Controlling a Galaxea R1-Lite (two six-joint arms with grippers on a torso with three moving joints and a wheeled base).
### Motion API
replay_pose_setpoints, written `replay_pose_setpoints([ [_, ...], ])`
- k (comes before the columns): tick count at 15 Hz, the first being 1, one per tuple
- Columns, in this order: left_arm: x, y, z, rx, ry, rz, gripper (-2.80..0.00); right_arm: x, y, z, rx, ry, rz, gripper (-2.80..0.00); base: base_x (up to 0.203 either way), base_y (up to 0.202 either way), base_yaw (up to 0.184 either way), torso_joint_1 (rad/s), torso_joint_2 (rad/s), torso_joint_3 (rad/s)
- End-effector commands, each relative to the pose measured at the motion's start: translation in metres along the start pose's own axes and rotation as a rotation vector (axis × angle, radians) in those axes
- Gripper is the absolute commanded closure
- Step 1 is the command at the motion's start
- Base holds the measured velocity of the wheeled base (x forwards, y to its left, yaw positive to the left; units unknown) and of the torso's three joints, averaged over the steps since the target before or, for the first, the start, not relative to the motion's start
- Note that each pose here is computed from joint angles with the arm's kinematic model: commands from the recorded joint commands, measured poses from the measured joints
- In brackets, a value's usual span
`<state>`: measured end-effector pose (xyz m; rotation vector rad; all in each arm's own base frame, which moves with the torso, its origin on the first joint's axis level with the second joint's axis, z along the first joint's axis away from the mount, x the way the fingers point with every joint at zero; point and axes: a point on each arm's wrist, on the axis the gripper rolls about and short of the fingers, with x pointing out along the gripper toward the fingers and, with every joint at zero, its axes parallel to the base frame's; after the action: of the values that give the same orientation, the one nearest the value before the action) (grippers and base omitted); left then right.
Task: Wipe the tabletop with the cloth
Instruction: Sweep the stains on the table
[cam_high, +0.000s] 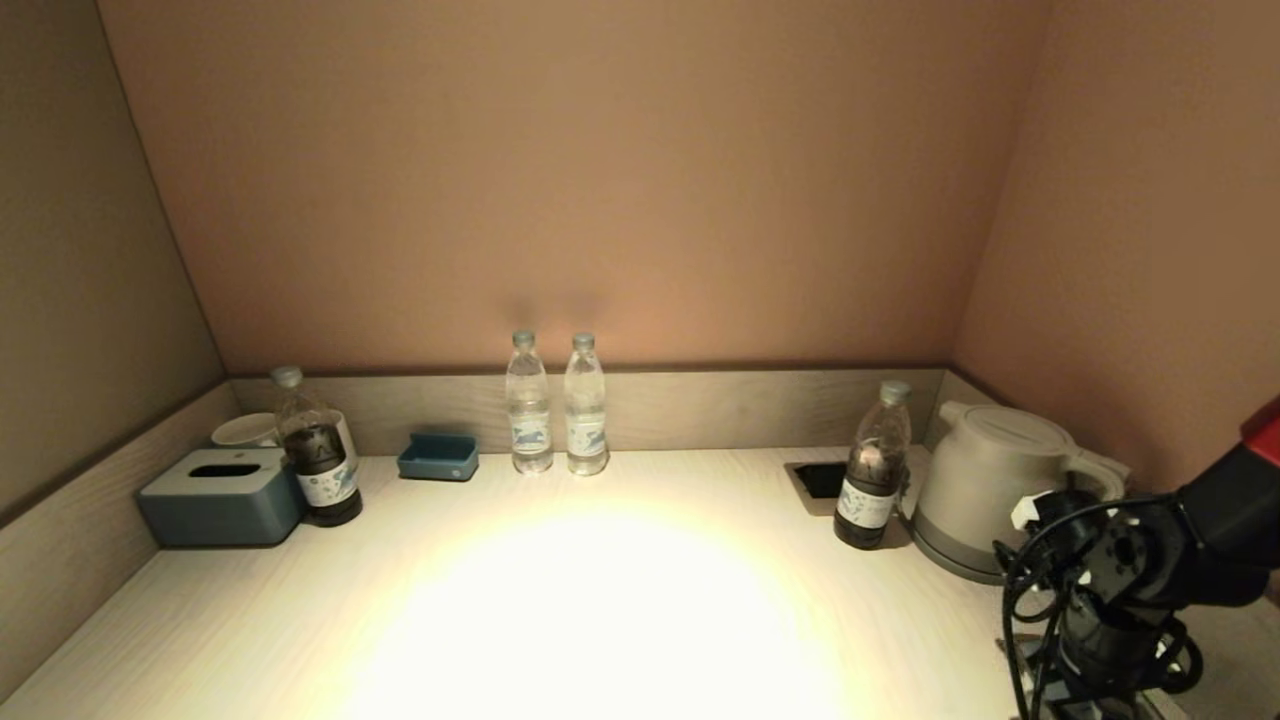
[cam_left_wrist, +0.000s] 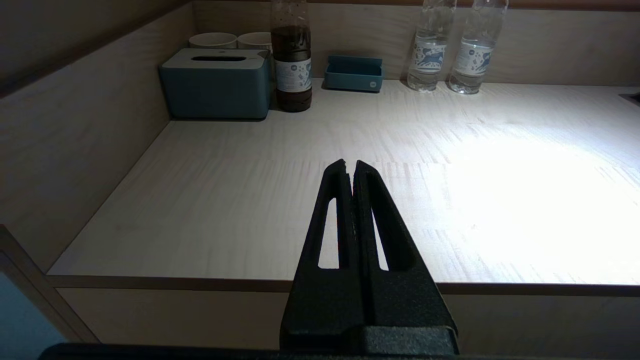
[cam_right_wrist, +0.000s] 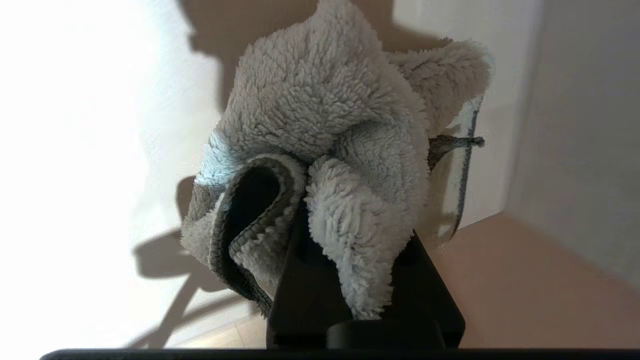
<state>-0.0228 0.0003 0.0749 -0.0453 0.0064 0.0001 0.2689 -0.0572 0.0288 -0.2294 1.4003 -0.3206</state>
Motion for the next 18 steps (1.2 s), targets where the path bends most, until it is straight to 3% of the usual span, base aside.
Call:
replay_pose_setpoints([
  [1, 0.0, 0.0, 0.0, -0.001, 0.001, 0.0, 0.0, -0.019, 0.013, -0.005, -0.047, -0.064, 0.036, 0.0, 0.0, 0.0, 0.0, 0.0, 0.0, 0.0],
  [4, 0.0, 0.0, 0.0, -0.001, 0.0, 0.0, 0.0, -0.027, 0.034, -0.002, -0.119, -0.119, 0.127, 0.0, 0.0, 0.0, 0.0, 0.0, 0.0, 0.0],
  [7, 0.0, 0.0, 0.0, -0.001, 0.0, 0.0, 0.0, -0.049, 0.062, 0.008, -0.205, -0.239, 0.168, 0.0, 0.0, 0.0, 0.0, 0.0, 0.0, 0.0],
  [12, 0.0, 0.0, 0.0, -0.001, 0.0, 0.0, 0.0, -0.105, 0.089, 0.027, -0.275, -0.493, 0.267, 0.0, 0.0, 0.0, 0.0, 0.0, 0.0, 0.0],
  [16, 0.0, 0.0, 0.0, -0.001, 0.0, 0.0, 0.0, -0.141, 0.084, 0.036, -0.237, -0.659, 0.273, 0.0, 0.0, 0.0, 0.0, 0.0, 0.0, 0.0],
  [18, 0.0, 0.0, 0.0, -0.001, 0.0, 0.0, 0.0, -0.149, 0.073, 0.039, -0.198, -0.689, 0.246, 0.0, 0.0, 0.0, 0.0, 0.0, 0.0, 0.0],
])
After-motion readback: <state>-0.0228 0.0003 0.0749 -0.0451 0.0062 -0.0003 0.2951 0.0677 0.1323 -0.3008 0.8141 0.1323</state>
